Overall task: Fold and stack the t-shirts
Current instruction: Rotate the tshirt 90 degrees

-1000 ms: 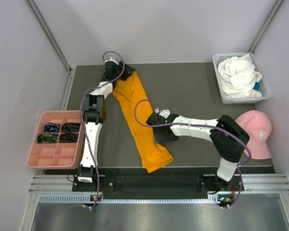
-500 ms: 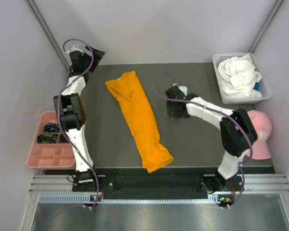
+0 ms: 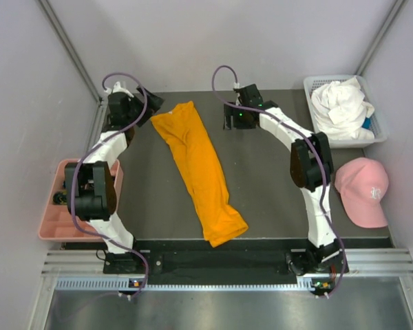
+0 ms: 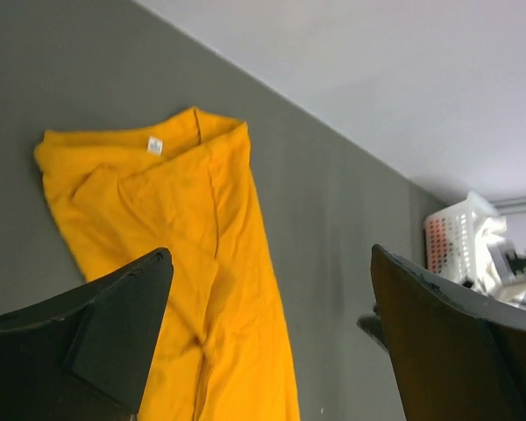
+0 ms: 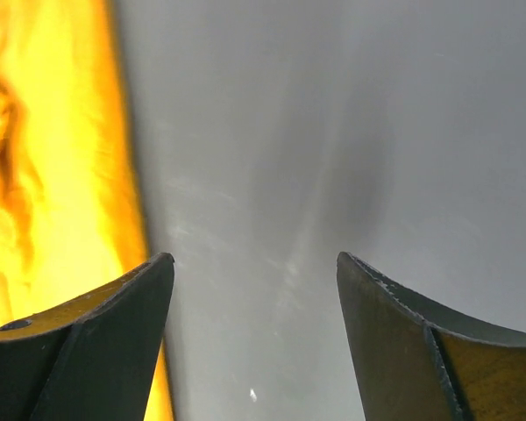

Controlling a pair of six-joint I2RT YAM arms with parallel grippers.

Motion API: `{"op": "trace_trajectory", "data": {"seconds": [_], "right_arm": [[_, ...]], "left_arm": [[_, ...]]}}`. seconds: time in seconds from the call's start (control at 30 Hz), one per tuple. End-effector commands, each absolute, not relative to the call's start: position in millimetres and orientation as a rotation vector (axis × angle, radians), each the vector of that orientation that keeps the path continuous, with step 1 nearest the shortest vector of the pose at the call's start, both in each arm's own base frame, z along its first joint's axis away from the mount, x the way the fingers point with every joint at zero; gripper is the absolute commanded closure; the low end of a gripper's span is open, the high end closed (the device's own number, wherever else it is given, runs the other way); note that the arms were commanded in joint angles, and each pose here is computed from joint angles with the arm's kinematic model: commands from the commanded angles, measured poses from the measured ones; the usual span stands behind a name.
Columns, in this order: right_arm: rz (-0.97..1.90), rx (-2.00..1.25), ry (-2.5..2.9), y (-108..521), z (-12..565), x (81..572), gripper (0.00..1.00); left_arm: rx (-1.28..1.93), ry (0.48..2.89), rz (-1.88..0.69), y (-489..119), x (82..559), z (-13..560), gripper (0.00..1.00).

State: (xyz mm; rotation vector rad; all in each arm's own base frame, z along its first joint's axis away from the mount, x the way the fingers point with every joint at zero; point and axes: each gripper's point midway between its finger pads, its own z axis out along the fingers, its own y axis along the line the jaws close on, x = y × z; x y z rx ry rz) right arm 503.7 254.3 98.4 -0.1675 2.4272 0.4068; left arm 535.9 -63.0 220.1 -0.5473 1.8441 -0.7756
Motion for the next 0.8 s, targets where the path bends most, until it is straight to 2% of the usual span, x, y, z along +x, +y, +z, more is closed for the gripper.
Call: {"op": "trace_trajectory", "data": {"seconds": [0.0, 0.13, 0.3, 0.53, 0.77], "right_arm": [[0.643, -0.436, 2.353, 303, 109, 513, 0.25], [0.782, -0.505, 2.329, 326, 98, 520, 0.24], [0.91, -0.527, 2.24, 346, 112, 535, 0.21], [1.322, -0.449, 2.137, 368, 121, 538, 0.2], [1.432, -0.397, 2.15, 378, 104, 542, 0.2]], "left_arm": [[-0.527, 1.827, -0.697, -63, 508, 226, 0.01], [-0.505, 1.85, -0.655, -87, 484, 222, 0.01], [-0.493, 1.882, -0.659, -106, 446, 212, 0.01], [-0.494, 1.882, -0.673, -110, 402, 212, 0.01], [-0.477, 1.866, -0.688, -109, 379, 222, 0.01]]}}
